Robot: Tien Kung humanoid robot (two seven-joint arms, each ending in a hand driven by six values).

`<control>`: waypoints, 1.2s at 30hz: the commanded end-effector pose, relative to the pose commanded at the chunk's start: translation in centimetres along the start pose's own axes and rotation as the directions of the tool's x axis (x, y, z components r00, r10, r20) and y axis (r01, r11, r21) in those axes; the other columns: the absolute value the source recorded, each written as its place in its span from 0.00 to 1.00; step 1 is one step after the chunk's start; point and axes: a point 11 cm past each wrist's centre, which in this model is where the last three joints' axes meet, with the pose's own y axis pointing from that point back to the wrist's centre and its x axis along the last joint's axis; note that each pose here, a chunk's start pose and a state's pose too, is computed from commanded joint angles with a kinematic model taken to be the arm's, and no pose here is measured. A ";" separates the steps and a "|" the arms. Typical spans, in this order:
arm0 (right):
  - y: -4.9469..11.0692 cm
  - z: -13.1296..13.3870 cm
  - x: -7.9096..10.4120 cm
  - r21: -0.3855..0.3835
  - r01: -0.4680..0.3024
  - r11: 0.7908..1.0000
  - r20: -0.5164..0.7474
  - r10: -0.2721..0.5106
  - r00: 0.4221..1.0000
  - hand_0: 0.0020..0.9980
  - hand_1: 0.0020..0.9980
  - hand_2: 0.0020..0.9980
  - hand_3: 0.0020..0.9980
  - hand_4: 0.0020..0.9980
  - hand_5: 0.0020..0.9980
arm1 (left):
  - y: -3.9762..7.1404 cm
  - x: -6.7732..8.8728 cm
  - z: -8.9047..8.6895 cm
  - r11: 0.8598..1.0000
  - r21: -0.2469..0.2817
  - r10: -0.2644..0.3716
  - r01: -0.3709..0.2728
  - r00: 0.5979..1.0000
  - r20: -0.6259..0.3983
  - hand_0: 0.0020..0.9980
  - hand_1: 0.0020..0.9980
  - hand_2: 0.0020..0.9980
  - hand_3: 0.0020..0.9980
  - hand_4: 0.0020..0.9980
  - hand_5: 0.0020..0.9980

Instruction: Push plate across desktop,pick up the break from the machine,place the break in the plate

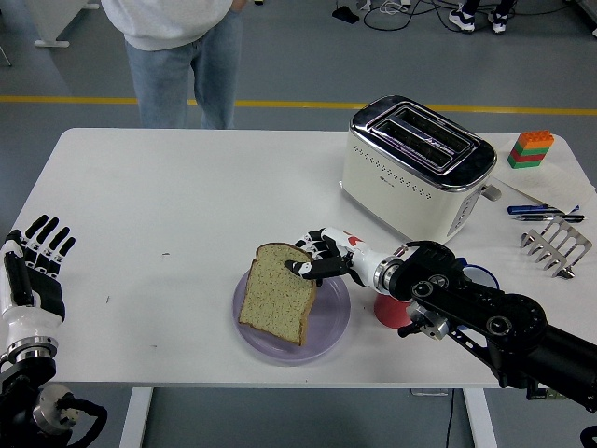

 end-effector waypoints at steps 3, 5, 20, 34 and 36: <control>0.0 0.0 0.0 0.014 0.005 1.000 -0.040 -0.005 0.999 0.26 0.30 0.38 0.48 0.41 0.00 | 0.0 0.1 -0.1 1.000 0.002 0.002 -0.002 1.000 0.003 0.72 0.69 0.73 0.63 0.40 0.92; -0.1 0.0 -0.2 0.035 0.012 0.999 -0.083 -0.009 0.996 0.27 0.36 0.42 0.51 0.37 0.00 | 0.0 0.2 -0.2 1.000 0.004 0.004 -0.004 1.000 0.004 0.72 0.69 0.73 0.63 0.40 0.92; -0.3 -0.2 0.3 0.124 -0.013 0.992 -0.247 0.044 0.968 0.40 0.50 0.52 0.53 0.46 0.14 | -0.1 0.1 -0.2 1.000 0.002 0.003 -0.003 1.000 0.001 0.72 0.69 0.73 0.63 0.40 0.92; -0.3 -0.2 0.8 0.200 -0.033 0.979 -0.240 0.082 0.967 0.67 0.68 0.67 0.63 0.57 0.24 | 0.2 0.2 -0.7 1.000 0.019 0.007 -0.007 1.000 0.003 0.72 0.69 0.73 0.63 0.39 0.92; -0.3 -0.3 0.9 0.211 -0.039 0.977 -0.241 0.090 0.966 0.79 0.77 0.77 0.73 0.59 0.24 | 0.2 0.1 -0.8 1.000 0.021 0.005 -0.005 1.000 0.003 0.72 0.69 0.73 0.63 0.39 0.91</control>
